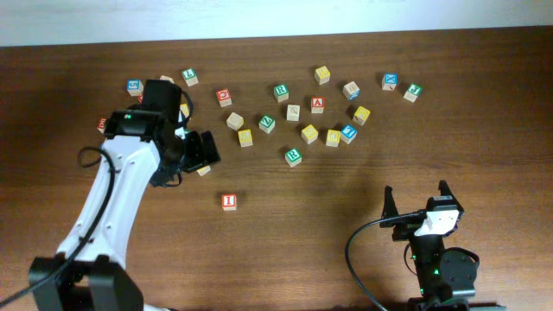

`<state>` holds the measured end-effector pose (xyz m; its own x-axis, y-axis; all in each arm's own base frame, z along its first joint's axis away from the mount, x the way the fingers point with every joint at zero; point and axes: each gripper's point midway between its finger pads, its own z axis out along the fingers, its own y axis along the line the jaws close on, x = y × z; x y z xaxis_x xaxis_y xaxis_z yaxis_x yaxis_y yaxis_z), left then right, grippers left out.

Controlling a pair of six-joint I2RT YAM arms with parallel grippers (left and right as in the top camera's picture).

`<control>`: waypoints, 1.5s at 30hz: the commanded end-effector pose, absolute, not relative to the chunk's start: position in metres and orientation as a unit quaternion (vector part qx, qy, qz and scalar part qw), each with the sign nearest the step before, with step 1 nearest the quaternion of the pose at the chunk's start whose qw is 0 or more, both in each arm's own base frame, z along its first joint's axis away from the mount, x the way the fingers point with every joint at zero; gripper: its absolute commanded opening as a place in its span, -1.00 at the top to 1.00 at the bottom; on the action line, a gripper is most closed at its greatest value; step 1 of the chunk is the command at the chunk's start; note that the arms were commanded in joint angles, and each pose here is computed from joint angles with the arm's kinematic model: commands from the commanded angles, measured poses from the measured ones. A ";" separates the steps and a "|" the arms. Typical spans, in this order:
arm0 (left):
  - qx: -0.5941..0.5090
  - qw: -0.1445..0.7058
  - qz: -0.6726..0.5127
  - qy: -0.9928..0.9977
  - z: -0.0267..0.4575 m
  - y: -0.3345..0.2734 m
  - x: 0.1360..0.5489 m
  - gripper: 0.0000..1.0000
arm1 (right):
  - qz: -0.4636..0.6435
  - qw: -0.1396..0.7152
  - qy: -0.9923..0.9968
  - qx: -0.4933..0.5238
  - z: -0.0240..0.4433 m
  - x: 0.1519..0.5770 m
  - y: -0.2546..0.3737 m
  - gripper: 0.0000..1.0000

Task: Spell out ICRA
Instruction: 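Move the left gripper back and grasp the yellow C block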

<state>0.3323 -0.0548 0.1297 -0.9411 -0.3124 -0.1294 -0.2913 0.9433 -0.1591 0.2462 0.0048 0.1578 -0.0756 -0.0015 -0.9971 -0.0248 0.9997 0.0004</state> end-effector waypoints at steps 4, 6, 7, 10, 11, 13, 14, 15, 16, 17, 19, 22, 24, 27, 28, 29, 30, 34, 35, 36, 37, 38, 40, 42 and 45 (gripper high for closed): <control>-0.201 0.100 0.013 0.974 0.116 -0.025 0.350 -0.98 | 0.003 0.678 0.735 -0.005 0.155 0.246 0.002 -0.97; -0.200 0.106 0.011 0.974 0.116 -0.026 0.353 -0.98 | 0.003 0.678 0.735 -0.005 0.155 0.246 0.002 -0.97; -0.200 0.110 0.009 0.974 0.117 -0.026 0.355 -0.98 | 0.003 0.678 0.735 -0.005 0.155 0.246 0.002 -0.96; -0.222 0.120 -0.004 0.968 0.115 -0.034 0.362 -0.97 | 0.003 0.678 0.735 -0.005 0.155 0.246 0.002 -0.96; -0.237 0.117 -0.006 0.965 0.112 -0.038 0.363 -0.98 | 0.003 0.678 0.735 -0.005 0.155 0.246 0.002 -0.97; -0.250 0.106 -0.003 0.962 0.097 -0.051 0.366 -0.86 | 0.003 0.678 0.735 -0.005 0.155 0.246 0.002 -0.97; -0.261 0.103 0.013 0.960 0.089 -0.052 0.366 -0.84 | 0.003 0.678 0.735 -0.005 0.155 0.246 0.002 -0.97; -0.275 0.102 0.034 0.956 0.080 -0.050 0.367 -0.84 | 0.003 0.678 0.735 -0.005 0.155 0.246 0.002 -0.96; -0.282 0.100 0.044 0.953 0.074 -0.048 0.368 -0.85 | 0.003 0.678 0.735 -0.005 0.155 0.246 0.002 -0.96; -0.283 0.093 0.050 0.953 0.064 -0.048 0.369 -0.85 | 0.003 0.678 0.735 -0.005 0.155 0.246 0.002 -0.97; -0.283 0.080 0.057 0.954 0.051 -0.047 0.370 -0.79 | 0.003 0.678 0.735 -0.005 0.155 0.246 0.002 -0.96; -0.276 0.073 0.059 0.957 0.040 -0.047 0.372 -0.68 | 0.003 0.678 0.735 -0.005 0.155 0.246 0.002 -0.97; -0.248 0.065 0.049 0.965 0.030 -0.053 0.375 -0.67 | 0.003 0.678 0.735 -0.005 0.155 0.246 0.002 -0.97; -0.251 0.044 0.044 0.966 0.013 -0.051 0.374 -0.47 | 0.003 0.678 0.735 -0.005 0.155 0.246 0.002 -0.96; -0.257 0.038 0.036 0.965 0.009 -0.049 0.375 -0.47 | 0.003 0.678 0.735 -0.005 0.155 0.246 0.002 -0.96; -0.255 0.035 0.031 0.966 0.007 -0.048 0.376 -0.43 | 0.003 0.678 0.735 -0.005 0.155 0.246 0.002 -0.97; -0.257 0.034 0.030 0.965 0.006 -0.045 0.376 -0.41 | 0.003 0.678 0.735 -0.005 0.155 0.246 0.002 -0.97; -0.226 0.036 0.017 0.973 0.005 -0.050 0.380 0.01 | 0.003 0.678 0.735 -0.005 0.155 0.246 0.002 -0.96; -0.226 0.037 0.017 0.973 0.005 -0.050 0.381 0.10 | 0.003 0.678 0.735 -0.005 0.155 0.246 0.002 -0.97; -0.226 0.039 0.016 0.973 0.005 -0.050 0.381 0.10 | 0.003 0.678 0.735 -0.005 0.155 0.246 0.002 -0.96; -0.226 0.039 0.016 0.973 0.005 -0.050 0.382 0.10 | 0.003 0.678 0.735 -0.005 0.155 0.246 0.002 -0.97; -0.226 0.039 0.016 0.973 0.005 -0.050 0.382 0.10 | 0.003 0.678 0.735 -0.005 0.155 0.246 0.002 -0.96; -0.226 0.038 0.016 0.973 0.005 -0.050 0.381 0.10 | 0.003 0.678 0.735 -0.005 0.155 0.246 0.002 -0.97; -0.226 0.040 0.019 0.973 0.005 -0.049 0.382 0.09 | 0.003 0.678 0.735 -0.005 0.155 0.246 0.002 -0.97; -0.227 0.048 0.021 0.973 0.005 -0.048 0.385 0.24 | 0.003 0.678 0.735 -0.005 0.155 0.246 0.002 -0.97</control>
